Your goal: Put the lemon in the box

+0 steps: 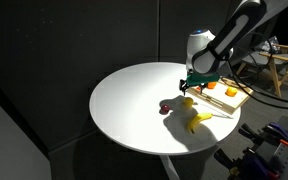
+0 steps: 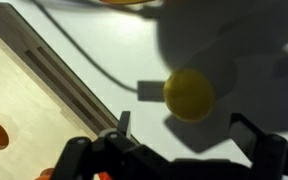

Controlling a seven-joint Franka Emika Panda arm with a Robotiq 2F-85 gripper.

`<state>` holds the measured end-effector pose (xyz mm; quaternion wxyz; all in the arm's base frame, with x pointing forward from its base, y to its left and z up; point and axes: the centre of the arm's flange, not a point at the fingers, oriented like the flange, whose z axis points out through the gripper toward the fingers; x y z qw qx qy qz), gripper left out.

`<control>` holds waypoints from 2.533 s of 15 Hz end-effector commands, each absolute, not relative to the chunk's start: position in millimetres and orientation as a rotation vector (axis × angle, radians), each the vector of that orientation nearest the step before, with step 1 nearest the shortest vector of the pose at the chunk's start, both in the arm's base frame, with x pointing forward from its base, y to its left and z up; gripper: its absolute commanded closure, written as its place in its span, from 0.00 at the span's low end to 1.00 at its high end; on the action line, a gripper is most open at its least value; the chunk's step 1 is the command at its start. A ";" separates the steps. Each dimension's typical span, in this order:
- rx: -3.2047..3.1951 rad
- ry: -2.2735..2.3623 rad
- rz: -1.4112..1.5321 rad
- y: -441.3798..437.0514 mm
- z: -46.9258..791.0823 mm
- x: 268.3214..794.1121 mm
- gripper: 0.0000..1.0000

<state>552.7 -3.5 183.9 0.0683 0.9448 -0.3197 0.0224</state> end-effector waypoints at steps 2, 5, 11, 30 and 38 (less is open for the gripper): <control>2.860 -0.940 0.107 -7.0 171.7 552.1 0.00; 2.860 -0.928 0.124 -5.9 163.6 552.4 0.00; 2.856 -0.913 0.125 -7.0 150.4 549.6 0.00; 2.867 -0.850 0.092 4.6 166.8 542.5 0.66; 2.985 -0.774 0.143 26.1 235.8 534.8 0.66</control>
